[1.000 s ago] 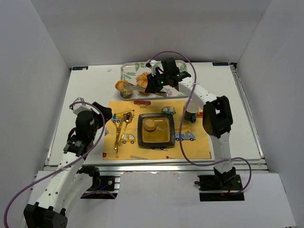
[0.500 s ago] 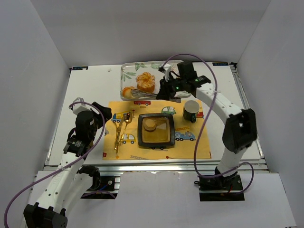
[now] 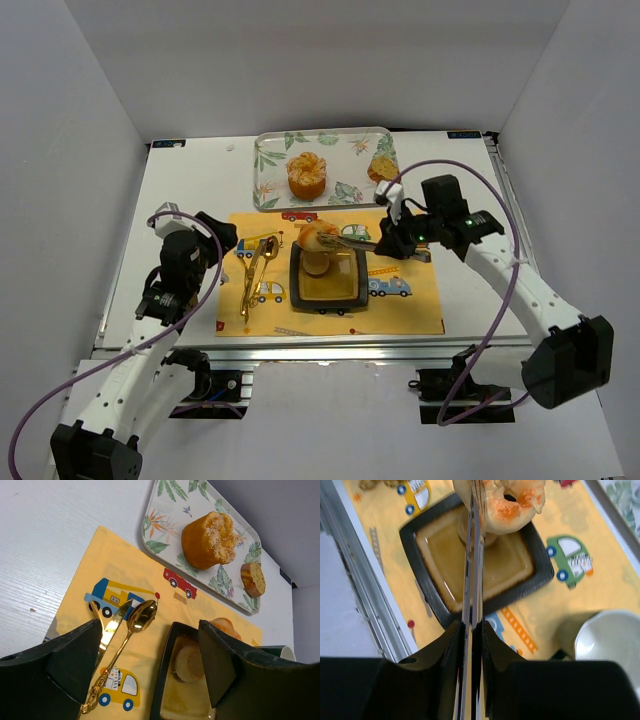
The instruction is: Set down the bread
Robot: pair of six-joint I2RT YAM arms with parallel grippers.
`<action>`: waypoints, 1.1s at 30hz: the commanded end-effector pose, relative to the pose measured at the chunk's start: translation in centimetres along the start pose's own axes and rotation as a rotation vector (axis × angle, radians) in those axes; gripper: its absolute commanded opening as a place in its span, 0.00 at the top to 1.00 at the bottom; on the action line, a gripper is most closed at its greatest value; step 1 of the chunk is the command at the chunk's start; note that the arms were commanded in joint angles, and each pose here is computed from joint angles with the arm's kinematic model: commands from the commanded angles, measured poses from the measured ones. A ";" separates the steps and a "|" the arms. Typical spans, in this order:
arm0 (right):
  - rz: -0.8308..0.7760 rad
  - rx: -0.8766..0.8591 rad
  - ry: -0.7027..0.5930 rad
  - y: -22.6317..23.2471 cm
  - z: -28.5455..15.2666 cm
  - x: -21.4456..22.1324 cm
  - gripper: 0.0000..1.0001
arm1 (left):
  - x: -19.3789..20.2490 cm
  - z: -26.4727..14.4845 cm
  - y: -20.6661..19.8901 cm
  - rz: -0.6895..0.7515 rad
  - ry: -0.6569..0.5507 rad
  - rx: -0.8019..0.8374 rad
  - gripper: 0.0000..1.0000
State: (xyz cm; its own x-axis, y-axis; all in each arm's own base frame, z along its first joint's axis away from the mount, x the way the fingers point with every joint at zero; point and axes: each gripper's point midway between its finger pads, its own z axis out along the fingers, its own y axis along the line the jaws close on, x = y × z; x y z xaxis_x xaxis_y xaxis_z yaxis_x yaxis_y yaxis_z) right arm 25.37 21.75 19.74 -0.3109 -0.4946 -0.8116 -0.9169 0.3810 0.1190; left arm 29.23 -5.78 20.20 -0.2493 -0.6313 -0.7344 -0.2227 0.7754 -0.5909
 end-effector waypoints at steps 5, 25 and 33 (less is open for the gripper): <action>-0.095 0.052 0.011 0.6 -1.4 2.8 0.96 | 0.1 0.3 -0.7 0.004 0.006 0.035 0.13; -0.154 -0.007 0.028 2.4 -2.0 4.2 0.58 | -0.1 -0.4 -0.5 -0.011 -0.008 0.036 0.13; -0.181 0.001 -0.005 3.0 -3.2 2.9 0.57 | -0.2 -0.2 -0.7 -0.012 -0.008 0.040 0.13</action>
State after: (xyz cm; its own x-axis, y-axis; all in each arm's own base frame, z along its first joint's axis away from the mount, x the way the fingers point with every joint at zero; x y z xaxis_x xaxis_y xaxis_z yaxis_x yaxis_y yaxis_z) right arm 21.05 18.35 16.54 -0.2046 -0.5930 -0.7787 -0.9495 0.3135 0.0108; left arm 29.16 -6.19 20.75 -0.2443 -0.6372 -0.7309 -0.1908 0.7706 -0.6081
